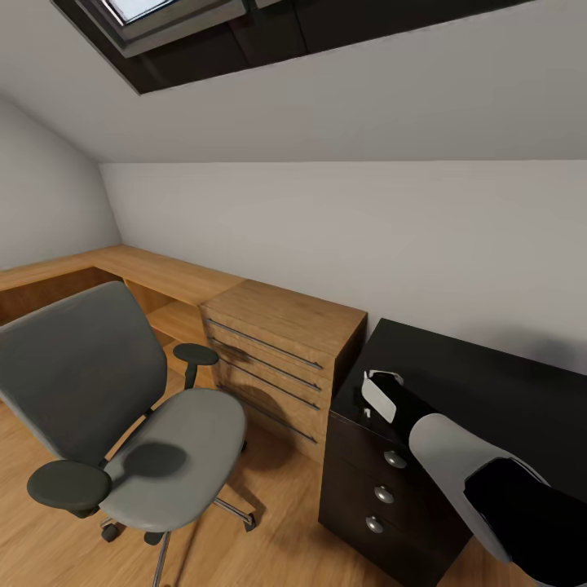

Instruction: In the bedroom, organize the workspace by keeping the computer under the desk, ensuring the monitor is on the desk, placing the keyboard on the desk next to the monitor, placing the mouse on the desk next to the keyboard, moving the folder from the swivel chair onto the desk next to the mouse, stacking the notebook on top of the folder with the pen on top of the notebook, and positioning the swivel chair next to the desk.

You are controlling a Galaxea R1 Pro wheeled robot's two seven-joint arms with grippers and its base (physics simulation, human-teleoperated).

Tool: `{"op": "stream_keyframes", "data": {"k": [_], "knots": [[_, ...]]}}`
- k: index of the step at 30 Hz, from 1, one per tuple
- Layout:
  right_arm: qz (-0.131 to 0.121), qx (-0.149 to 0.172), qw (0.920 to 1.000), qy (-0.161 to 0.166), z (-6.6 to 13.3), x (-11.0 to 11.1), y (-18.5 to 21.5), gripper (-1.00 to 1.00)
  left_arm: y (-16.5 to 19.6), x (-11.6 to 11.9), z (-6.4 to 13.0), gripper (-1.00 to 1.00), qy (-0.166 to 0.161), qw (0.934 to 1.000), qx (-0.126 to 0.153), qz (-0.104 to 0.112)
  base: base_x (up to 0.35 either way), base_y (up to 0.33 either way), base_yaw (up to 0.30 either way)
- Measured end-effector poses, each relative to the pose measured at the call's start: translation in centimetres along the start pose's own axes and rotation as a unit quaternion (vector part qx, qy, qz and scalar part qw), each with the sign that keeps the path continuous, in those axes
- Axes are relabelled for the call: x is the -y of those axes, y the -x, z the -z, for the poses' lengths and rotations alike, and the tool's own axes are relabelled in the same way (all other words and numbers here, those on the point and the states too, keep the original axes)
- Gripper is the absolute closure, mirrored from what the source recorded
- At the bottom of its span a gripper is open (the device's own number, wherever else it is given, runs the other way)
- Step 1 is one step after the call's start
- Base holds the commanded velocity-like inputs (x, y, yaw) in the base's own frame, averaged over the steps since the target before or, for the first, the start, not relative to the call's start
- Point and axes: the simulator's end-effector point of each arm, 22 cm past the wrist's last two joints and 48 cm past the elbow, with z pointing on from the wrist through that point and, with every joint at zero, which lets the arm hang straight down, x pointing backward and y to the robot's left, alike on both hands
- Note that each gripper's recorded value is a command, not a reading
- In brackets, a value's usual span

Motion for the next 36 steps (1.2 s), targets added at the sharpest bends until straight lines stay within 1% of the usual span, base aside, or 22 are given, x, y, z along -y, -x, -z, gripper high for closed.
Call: {"op": "stream_keyframes", "data": {"k": [23,28,31,34,36], "knots": [[-0.002,0.000,1.0000,0.001,0.0,0.1,0.1,1.00,-0.1,0.0,0.0,-1.00,-0.002,1.0000,-0.001,-0.001,0.000,0.000,0.000],[-0.002,0.001,1.0000,0.000,0.7,0.1,0.7,1.00,0.5,-0.1,0.5,-1.00,-0.003,1.0000,-0.001,-0.002,0.000,0.000,0.000],[-0.002,0.008,1.0000,-0.002,1.2,0.3,1.5,1.00,0.6,-0.2,0.9,-1.00,-0.003,1.0000,-0.005,-0.004,0.000,0.000,0.000],[-0.005,0.024,0.9997,-0.001,2.0,0.9,3.4,1.00,-0.1,-0.6,1.4,-1.00,0.000,0.9998,-0.016,-0.010,0.000,0.000,0.000],[-0.007,0.042,0.9991,0.000,2.8,1.6,5.2,1.00,-0.8,-0.9,1.7,-1.00,0.002,0.9995,-0.026,-0.015,0.000,0.000,0.000]]}}
